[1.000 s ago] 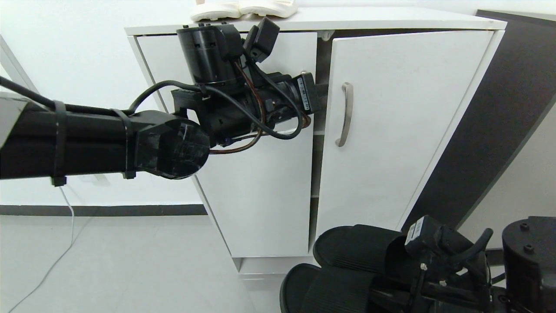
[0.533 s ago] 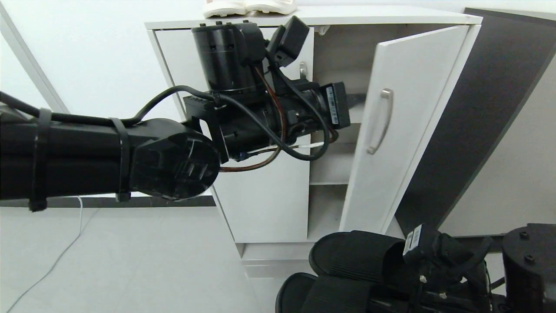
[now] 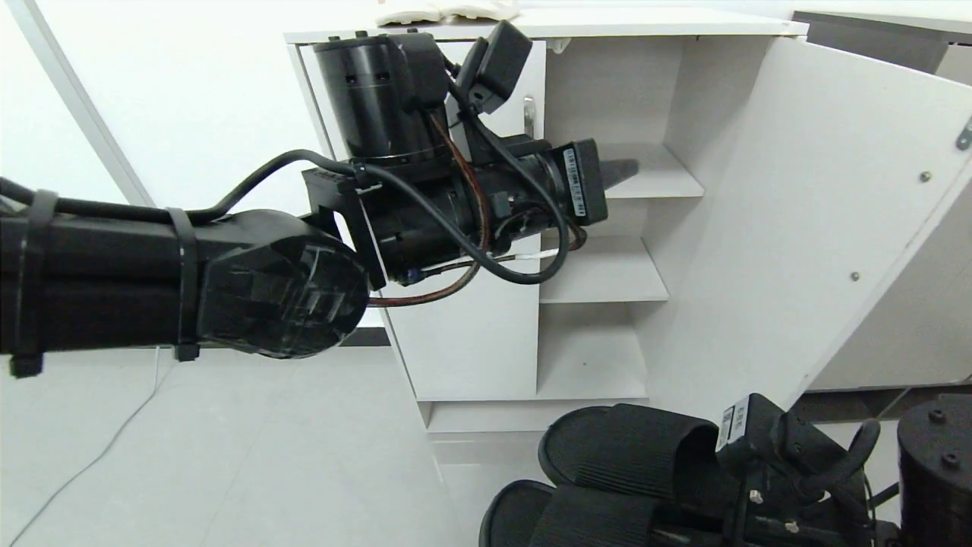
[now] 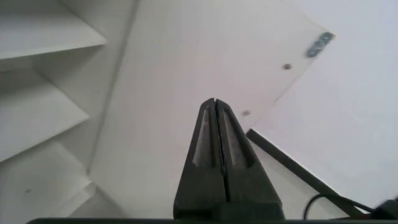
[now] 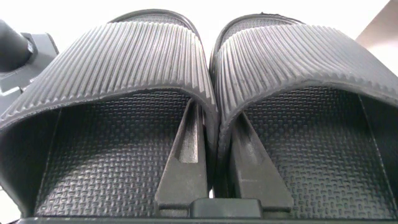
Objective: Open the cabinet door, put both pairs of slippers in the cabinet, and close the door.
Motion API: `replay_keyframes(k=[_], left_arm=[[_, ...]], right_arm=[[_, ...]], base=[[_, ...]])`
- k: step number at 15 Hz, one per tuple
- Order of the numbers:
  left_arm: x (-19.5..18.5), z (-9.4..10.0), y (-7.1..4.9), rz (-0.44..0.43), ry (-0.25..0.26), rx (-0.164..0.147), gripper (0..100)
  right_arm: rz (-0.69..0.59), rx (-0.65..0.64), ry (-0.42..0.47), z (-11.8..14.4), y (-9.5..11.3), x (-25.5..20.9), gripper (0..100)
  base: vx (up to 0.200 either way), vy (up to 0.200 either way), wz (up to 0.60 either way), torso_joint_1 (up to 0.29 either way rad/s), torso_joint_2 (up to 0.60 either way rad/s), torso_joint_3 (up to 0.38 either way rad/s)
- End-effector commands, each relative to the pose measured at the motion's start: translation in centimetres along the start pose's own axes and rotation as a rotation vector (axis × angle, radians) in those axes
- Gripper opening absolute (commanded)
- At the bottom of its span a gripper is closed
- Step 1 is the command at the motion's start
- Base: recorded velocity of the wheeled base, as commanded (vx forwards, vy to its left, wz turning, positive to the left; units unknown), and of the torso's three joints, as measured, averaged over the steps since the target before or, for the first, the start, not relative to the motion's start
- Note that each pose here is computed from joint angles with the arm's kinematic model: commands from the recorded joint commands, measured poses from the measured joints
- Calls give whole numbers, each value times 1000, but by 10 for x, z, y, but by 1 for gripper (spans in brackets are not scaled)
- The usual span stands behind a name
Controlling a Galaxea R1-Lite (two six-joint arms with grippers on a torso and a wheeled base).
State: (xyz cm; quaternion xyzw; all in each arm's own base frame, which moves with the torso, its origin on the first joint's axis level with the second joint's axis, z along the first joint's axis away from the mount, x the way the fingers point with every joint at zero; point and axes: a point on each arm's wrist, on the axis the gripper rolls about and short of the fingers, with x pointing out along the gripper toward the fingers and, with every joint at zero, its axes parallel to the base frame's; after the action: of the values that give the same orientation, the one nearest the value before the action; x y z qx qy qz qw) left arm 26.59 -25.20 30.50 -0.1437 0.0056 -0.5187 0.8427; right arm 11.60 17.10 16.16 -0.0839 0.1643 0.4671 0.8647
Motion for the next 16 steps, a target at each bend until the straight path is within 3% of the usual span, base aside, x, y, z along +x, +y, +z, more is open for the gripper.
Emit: replay_keyframes(k=[1,2,3,4,6,7,8,9,10,11,13,15,16], left_arm=[[-62,32,17,140,-52,34,0],[-94,35,14,200,-40,45,0],[-135,36,6,288,-18,80,0],[-174,31,-7,431,13,122,0],[-249,6,-25,890,93,205,0],[-276,-4,-37,1020,67,226,0],[-311,-20,-58,1179,-12,256,0],[-335,-36,-72,1338,-59,304,0],[-348,-45,-84,1405,-105,338,0],[-358,-55,-95,1440,-144,351,0],[-378,-98,-115,1553,-149,357,0],[-391,-151,-117,1556,-113,362,0],[-389,-167,-103,1558,-71,321,0]], right_arm=[[-24,11,3,1,-6,2,0],[-27,11,0,1,-6,2,0],[-32,8,-2,1,-6,2,0],[-38,10,0,1,-7,2,0],[-86,36,16,2,-19,11,0],[-119,49,24,3,-26,16,0],[-178,69,31,4,-32,23,0],[-232,119,26,8,-35,30,0],[-277,148,16,11,-36,35,0],[-315,166,6,15,-38,39,0],[-403,172,26,12,-43,50,0],[-423,174,21,13,-44,49,0],[-423,174,21,13,-44,50,0]], base=[[0,0,0,0,0,0],[0,0,0,0,0,0],[0,0,0,0,0,0],[0,0,0,0,0,0],[0,0,0,0,0,0],[0,0,0,0,0,0],[0,0,0,0,0,0],[0,0,0,0,0,0],[0,0,0,0,0,0],[0,0,0,0,0,0],[0,0,0,0,0,0],[0,0,0,0,0,0],[0,0,0,0,0,0]])
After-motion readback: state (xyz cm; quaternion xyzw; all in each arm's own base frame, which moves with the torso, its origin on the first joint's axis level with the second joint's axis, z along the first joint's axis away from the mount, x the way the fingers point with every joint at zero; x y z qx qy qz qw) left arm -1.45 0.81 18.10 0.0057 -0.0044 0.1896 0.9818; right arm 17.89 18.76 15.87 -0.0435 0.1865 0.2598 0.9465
